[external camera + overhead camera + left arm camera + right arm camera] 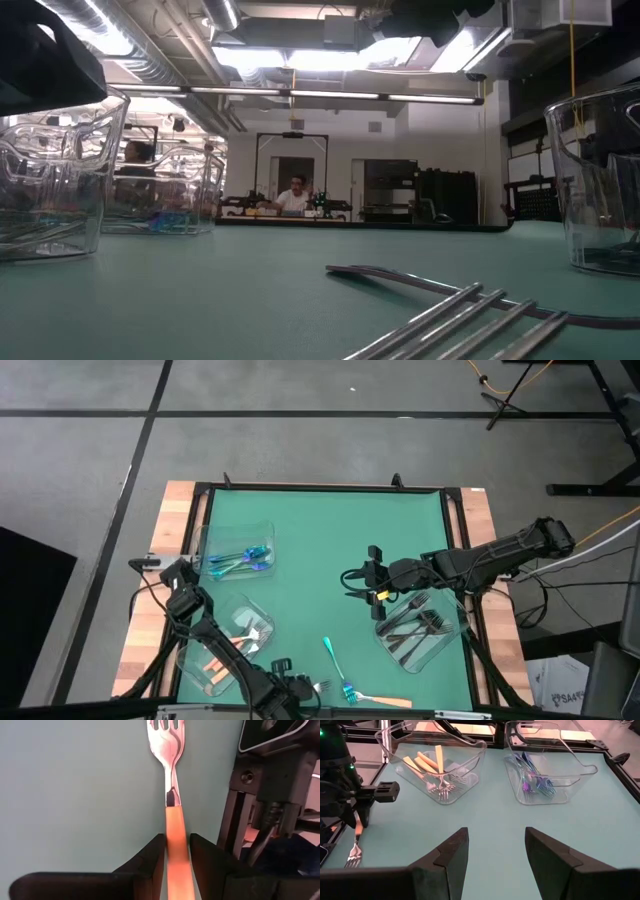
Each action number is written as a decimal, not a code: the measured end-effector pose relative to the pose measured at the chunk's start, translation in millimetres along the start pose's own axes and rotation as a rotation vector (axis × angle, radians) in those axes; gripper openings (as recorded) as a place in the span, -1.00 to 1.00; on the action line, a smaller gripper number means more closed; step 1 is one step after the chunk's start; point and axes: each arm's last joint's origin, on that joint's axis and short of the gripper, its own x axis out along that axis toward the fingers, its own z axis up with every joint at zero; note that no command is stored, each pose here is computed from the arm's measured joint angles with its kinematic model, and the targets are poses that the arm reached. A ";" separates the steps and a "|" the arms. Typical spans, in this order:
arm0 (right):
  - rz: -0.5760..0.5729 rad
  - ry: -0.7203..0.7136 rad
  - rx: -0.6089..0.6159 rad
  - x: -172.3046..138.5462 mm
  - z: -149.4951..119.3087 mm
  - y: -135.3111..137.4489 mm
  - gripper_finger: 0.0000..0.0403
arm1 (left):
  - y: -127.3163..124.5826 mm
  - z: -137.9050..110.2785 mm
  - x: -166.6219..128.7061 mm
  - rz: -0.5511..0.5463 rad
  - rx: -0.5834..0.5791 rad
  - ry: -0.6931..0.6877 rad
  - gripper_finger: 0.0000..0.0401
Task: Sort silverware by color (type)
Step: Put the left yellow fork into the bottom transparent bin
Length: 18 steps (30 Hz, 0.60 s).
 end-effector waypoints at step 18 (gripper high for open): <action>0.007 0.001 0.000 0.0 -0.2 0.2 -0.08 | 0.5 2.0 -6.6 0.036 0.001 0.026 -0.80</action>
